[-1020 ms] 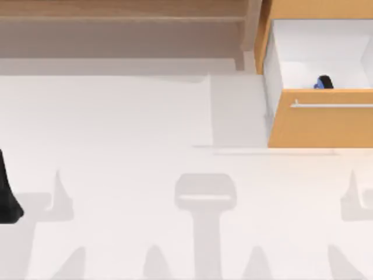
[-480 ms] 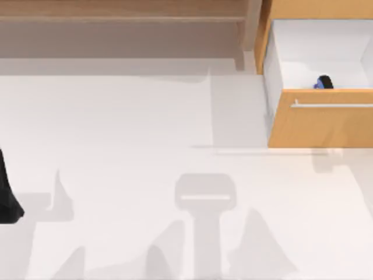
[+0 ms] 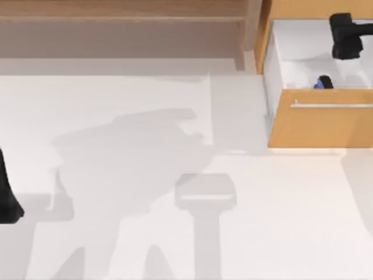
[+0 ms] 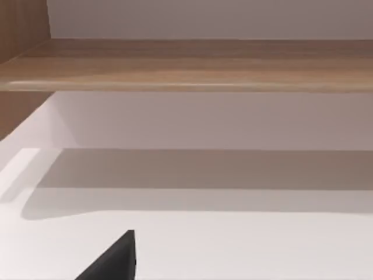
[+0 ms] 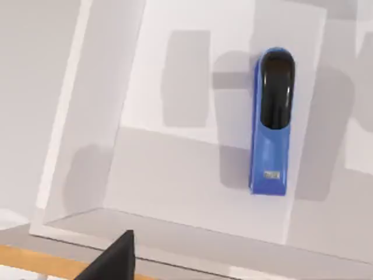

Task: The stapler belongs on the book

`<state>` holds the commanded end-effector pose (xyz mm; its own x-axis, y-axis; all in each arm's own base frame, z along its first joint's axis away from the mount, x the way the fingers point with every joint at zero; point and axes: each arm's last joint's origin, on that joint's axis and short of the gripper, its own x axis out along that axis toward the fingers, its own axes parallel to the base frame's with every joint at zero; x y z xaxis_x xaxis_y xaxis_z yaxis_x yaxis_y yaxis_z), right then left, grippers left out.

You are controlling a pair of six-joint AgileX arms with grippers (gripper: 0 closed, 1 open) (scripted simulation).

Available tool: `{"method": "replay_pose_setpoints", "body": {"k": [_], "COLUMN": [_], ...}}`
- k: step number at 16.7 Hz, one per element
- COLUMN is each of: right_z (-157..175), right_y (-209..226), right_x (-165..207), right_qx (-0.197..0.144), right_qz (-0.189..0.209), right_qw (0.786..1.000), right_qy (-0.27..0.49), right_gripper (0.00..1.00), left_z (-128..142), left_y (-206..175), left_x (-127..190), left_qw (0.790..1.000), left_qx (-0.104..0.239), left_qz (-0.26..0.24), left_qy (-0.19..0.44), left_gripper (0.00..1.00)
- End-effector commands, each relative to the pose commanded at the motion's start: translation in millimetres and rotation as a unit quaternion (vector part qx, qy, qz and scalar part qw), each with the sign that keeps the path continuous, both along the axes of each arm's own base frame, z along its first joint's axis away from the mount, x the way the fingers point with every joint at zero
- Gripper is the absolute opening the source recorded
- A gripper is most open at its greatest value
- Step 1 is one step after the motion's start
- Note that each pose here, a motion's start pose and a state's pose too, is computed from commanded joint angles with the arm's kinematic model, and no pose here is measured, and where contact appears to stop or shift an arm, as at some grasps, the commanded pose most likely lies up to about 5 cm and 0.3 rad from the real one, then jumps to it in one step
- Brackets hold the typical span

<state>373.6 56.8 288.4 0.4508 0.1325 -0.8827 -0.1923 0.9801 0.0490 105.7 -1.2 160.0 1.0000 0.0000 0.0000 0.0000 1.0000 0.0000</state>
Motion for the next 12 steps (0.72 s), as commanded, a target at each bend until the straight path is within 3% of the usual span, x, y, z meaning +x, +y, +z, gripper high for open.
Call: {"method": "replay_pose_setpoints", "body": {"k": [6,12], "right_z": [-73,-107], "right_y": [11,12], "right_x": [86,109], "right_qx": [-0.035,-0.055], "right_qz": [-0.011,-0.021], "right_qw": [0.989,0.981], "right_qy": [0.142,0.186], "right_gripper": [1.00,1.00], "left_z": [0,0], "left_y": [0,0], "left_x": [0,0], "left_qw": [1.000,1.000], "left_qx": [0.000,0.000], "left_qz": [0.000,0.000], "left_qy": [0.000,0.000], "left_gripper": [1.00,1.00]}}
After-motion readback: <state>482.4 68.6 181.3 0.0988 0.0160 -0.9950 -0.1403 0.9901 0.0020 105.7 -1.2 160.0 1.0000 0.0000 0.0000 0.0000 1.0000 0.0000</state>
